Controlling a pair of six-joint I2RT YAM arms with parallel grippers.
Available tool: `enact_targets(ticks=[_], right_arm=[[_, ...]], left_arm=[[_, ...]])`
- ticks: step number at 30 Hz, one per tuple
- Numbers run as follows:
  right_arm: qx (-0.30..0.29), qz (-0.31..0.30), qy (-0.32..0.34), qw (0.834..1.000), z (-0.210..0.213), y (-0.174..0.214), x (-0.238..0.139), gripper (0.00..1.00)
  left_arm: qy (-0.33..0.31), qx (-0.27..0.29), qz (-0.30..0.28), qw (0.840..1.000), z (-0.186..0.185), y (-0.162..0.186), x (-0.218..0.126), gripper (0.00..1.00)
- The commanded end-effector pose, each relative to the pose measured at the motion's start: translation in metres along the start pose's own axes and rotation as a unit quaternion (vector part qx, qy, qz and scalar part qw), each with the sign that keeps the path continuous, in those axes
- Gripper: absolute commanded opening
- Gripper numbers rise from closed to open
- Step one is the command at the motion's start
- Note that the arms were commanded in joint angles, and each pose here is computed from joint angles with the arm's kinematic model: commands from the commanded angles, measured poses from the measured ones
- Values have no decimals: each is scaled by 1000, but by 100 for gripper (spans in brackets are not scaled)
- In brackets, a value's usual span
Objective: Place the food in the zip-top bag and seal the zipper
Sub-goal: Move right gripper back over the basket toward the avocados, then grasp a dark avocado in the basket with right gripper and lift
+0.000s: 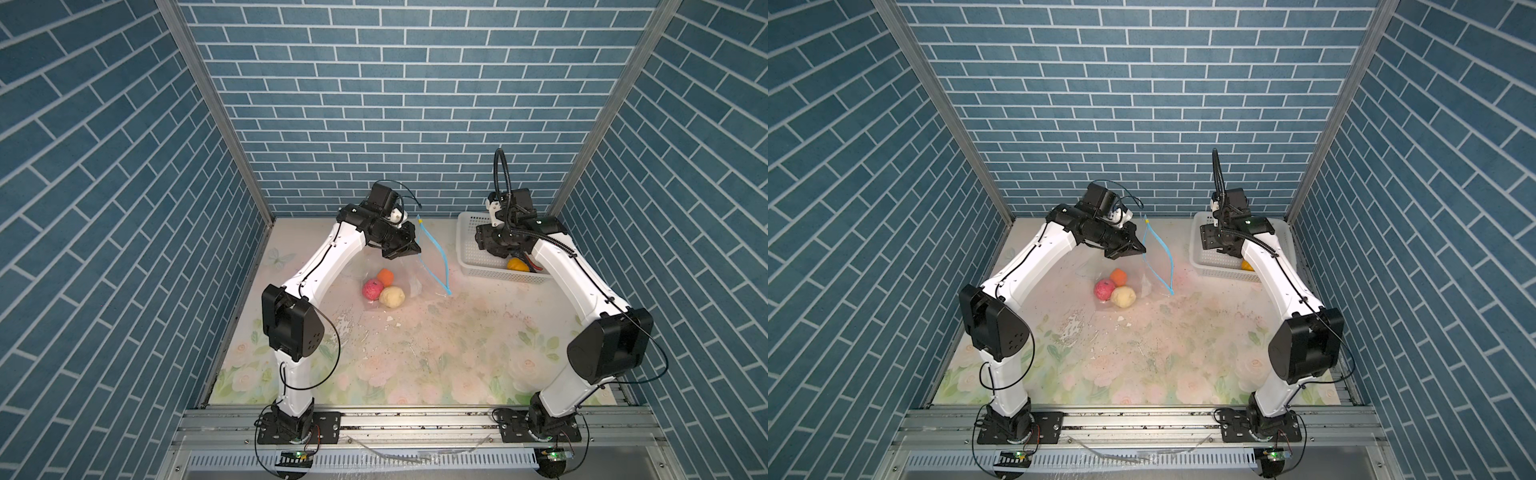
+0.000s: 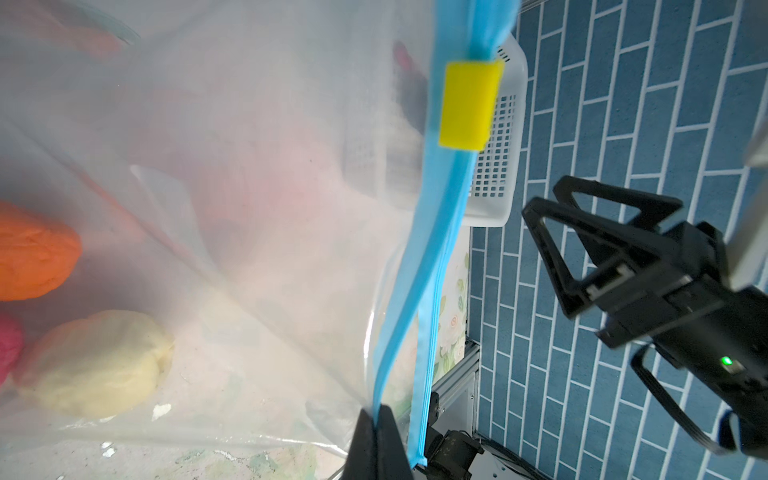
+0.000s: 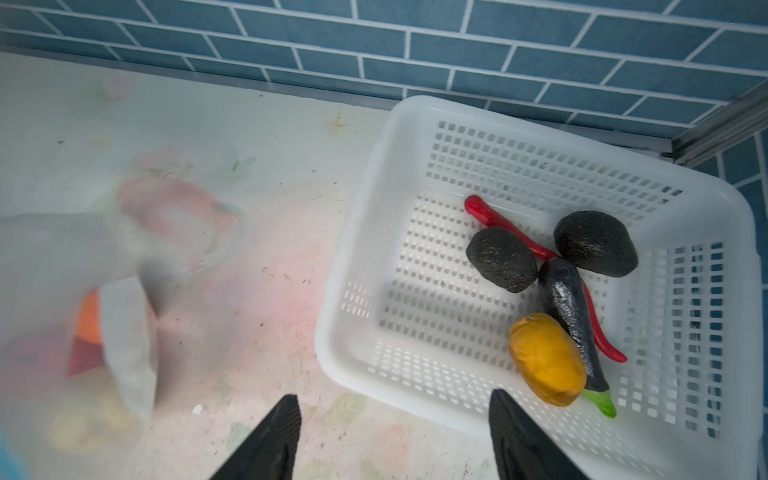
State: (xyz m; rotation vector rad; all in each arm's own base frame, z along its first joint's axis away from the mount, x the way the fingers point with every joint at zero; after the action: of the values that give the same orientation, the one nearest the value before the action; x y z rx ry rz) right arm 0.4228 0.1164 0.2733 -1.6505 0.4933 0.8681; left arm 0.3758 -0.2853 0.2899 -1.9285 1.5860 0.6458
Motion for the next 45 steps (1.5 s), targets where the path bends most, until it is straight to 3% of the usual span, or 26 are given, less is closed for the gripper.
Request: enact_targets(ticks=[1, 13, 25, 35, 39, 45], right_arm=[[12, 39, 42, 998, -26, 5, 24, 75], [86, 87, 59, 991, -80, 9, 109, 78], [104, 112, 52, 987, -95, 17, 169, 78], [102, 139, 43, 984, -98, 28, 200, 82], [102, 143, 38, 984, -97, 31, 208, 89], [103, 151, 34, 982, -96, 36, 216, 88]], left_arm=[[10, 10, -1, 1000, -10, 1, -5, 0], [6, 6, 5, 1000, -8, -1, 0, 0], [3, 5, 8, 1000, -7, -3, 3, 0], [0, 4, 8, 1000, -5, -2, 4, 0], [-1, 3, 8, 1000, -5, -2, 4, 0], [-1, 4, 8, 1000, -5, -1, 4, 0]])
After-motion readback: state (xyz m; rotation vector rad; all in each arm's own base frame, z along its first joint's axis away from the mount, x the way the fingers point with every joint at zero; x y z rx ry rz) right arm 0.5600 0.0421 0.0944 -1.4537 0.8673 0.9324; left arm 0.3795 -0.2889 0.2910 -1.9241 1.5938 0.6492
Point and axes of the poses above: each gripper's point midway between its finger pads, its own x axis out along the fingers, its own z axis along the line the jaws close on, y = z × x, the point moved 4 cm from there along -x, back along the fingers, and after that the axes turned 5 degrees about -x, right-handed, at the moved point
